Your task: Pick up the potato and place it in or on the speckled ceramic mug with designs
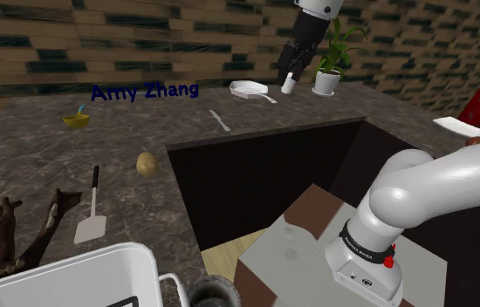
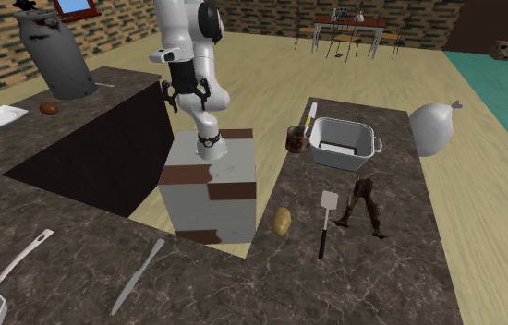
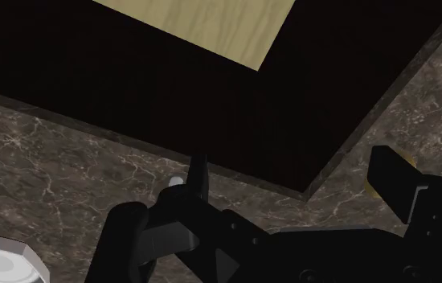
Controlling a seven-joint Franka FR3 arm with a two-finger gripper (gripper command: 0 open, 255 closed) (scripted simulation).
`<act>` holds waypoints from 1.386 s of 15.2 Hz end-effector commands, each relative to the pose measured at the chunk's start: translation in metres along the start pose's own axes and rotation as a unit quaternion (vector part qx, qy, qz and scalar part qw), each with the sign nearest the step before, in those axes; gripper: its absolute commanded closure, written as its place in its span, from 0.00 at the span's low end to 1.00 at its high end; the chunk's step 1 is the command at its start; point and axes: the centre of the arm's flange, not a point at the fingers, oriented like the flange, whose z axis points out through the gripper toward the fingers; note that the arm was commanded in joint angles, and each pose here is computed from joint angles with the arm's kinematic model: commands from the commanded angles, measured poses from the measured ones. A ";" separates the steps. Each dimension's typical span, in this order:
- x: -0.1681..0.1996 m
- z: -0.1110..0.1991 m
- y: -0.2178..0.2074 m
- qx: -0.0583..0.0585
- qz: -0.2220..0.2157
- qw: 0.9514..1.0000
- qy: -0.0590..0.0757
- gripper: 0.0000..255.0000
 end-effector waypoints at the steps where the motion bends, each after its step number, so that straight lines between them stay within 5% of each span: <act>1: 0.000 0.000 0.000 0.000 0.000 1.000 0.000 0.00; 21: 0.131 0.167 -0.173 -0.023 0.068 0.997 -0.040 0.00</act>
